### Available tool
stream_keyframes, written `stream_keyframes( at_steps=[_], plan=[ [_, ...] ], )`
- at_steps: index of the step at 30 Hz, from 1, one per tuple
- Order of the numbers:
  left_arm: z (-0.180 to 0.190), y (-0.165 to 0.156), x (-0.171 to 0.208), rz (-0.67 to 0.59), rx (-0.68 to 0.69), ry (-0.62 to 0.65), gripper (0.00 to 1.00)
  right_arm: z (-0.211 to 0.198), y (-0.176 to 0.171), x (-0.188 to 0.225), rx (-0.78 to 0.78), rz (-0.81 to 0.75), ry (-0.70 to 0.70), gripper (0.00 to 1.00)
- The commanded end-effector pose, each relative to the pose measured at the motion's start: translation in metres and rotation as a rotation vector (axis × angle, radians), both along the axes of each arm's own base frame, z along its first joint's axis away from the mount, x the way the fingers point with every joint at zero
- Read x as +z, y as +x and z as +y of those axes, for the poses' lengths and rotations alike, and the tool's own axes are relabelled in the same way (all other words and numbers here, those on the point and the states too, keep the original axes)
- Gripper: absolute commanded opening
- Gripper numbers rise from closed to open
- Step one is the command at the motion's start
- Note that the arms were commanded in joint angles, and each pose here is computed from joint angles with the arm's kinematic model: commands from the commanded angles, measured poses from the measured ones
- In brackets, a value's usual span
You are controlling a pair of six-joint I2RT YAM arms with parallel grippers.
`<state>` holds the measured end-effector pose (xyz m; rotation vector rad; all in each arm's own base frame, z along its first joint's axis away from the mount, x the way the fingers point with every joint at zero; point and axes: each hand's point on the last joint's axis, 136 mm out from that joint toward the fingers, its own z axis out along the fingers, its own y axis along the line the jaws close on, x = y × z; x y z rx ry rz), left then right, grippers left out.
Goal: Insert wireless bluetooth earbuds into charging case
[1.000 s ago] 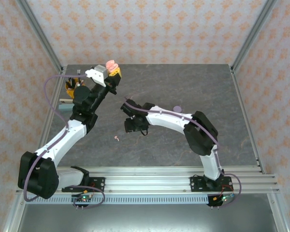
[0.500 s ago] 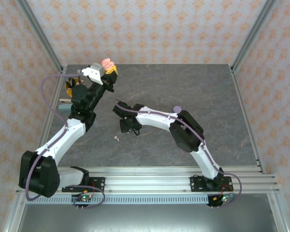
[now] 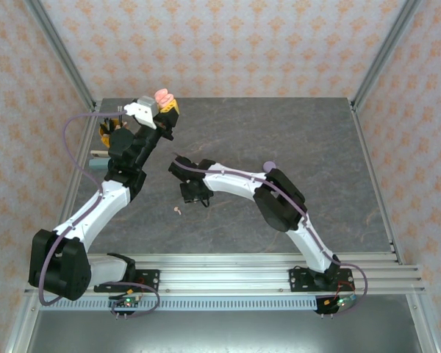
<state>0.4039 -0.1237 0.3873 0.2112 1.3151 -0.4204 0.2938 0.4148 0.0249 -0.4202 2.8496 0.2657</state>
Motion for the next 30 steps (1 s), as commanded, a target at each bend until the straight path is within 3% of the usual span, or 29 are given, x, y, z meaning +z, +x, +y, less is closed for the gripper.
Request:
stream_keyframes(
  at_steps=[1,12,21,30],
  plan=[
    [0.007,-0.001,0.026,-0.069,0.018,-0.032,0.02,0.001,-0.013,-0.013,0.011,0.025,-0.049,0.37],
    [0.005,-0.001,0.023,-0.057,0.005,-0.035,0.02,-0.002,-0.014,-0.009,-0.004,0.012,-0.057,0.18],
    [0.001,-0.002,0.02,-0.041,-0.02,-0.033,0.02,-0.016,-0.001,0.015,-0.055,-0.047,-0.014,0.15],
    [-0.006,-0.005,0.012,-0.009,-0.068,-0.032,0.02,-0.066,0.015,0.038,-0.163,-0.094,0.03,0.15]
  ],
)
